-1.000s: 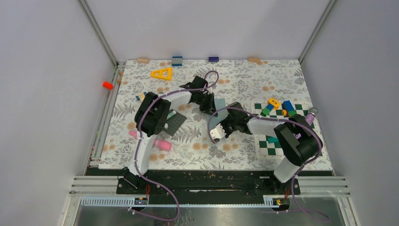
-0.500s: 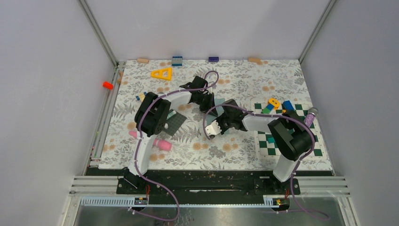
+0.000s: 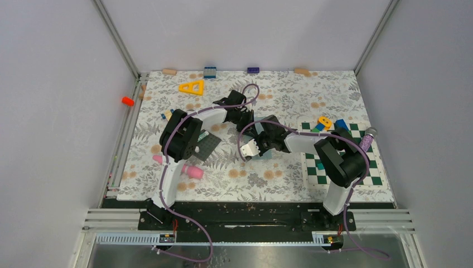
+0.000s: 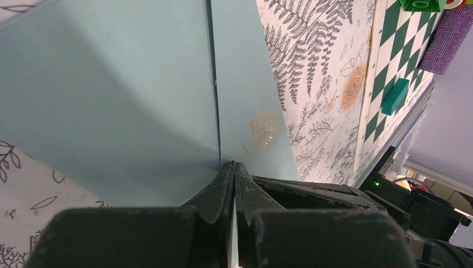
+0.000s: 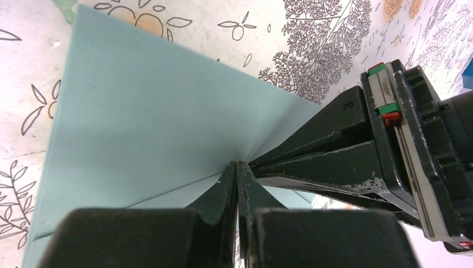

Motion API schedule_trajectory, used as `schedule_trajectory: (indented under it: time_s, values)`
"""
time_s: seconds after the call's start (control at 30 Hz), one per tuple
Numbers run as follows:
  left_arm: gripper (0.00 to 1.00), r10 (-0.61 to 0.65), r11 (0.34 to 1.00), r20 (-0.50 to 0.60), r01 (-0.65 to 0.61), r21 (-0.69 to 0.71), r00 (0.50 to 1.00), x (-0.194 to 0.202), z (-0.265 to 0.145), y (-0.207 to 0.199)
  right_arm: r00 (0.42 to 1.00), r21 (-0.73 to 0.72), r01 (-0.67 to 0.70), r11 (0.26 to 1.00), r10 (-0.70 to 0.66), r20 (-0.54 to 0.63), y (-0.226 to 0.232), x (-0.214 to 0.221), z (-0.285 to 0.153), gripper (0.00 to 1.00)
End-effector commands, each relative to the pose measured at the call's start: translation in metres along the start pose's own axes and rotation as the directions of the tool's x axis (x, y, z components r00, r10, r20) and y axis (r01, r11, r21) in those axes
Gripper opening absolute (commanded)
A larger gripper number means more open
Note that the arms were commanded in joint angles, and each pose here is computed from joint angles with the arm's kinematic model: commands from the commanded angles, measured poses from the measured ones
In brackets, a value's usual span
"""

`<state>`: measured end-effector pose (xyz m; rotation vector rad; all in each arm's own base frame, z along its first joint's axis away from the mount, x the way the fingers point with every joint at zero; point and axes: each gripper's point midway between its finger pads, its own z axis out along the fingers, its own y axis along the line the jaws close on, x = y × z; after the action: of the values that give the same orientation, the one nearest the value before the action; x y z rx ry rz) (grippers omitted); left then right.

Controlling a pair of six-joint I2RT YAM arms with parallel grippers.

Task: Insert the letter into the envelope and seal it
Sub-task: Seal the envelope flap on the envelope.

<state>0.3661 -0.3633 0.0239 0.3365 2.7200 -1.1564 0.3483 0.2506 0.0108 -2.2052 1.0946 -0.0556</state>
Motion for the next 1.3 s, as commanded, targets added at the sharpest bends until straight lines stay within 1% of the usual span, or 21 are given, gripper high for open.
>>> schedule_trajectory:
  time_s: [0.0, 0.23, 0.5, 0.7, 0.87, 1.1, 1.27]
  values:
    - [0.00, 0.018, 0.998, 0.000, -0.018, -0.056, 1.000, 0.000, 0.006, 0.016, 1.000, -0.119, -0.022, 0.993, 0.022, -0.002, 0.031, -0.001, -0.008, 0.00]
    - [0.00, 0.021, 0.998, 0.005, -0.021, -0.057, 1.000, -0.001, 0.005, 0.015, 0.999, -0.201, 0.002, 0.980, 0.006, 0.036, 0.060, -0.012, -0.029, 0.00]
    - [0.00, 0.023, 0.998, 0.009, -0.023, -0.058, 1.000, -0.002, 0.004, 0.014, 0.999, -0.227, 0.002, 0.974, 0.010, 0.050, 0.070, -0.016, -0.035, 0.00]
    - [0.00, 0.020, 0.998, 0.004, -0.020, -0.056, 1.000, -0.001, 0.004, 0.015, 0.999, -0.165, -0.032, 0.986, 0.033, 0.006, 0.044, -0.005, -0.019, 0.00]
    - [0.00, 0.017, 0.998, 0.001, -0.017, -0.054, 1.000, 0.000, 0.005, 0.016, 0.996, -0.120, -0.088, 0.989, 0.083, -0.045, 0.017, 0.005, -0.007, 0.00]
    - [0.00, 0.019, 0.998, 0.003, -0.019, -0.055, 1.000, 0.000, 0.003, 0.016, 0.989, -0.092, -0.125, 0.988, 0.117, -0.087, 0.003, 0.019, -0.005, 0.00]
    - [0.00, 0.017, 0.998, 0.002, -0.017, -0.053, 1.000, 0.000, 0.003, 0.016, 0.983, -0.031, -0.131, 0.991, 0.126, -0.133, -0.012, 0.037, -0.005, 0.00]
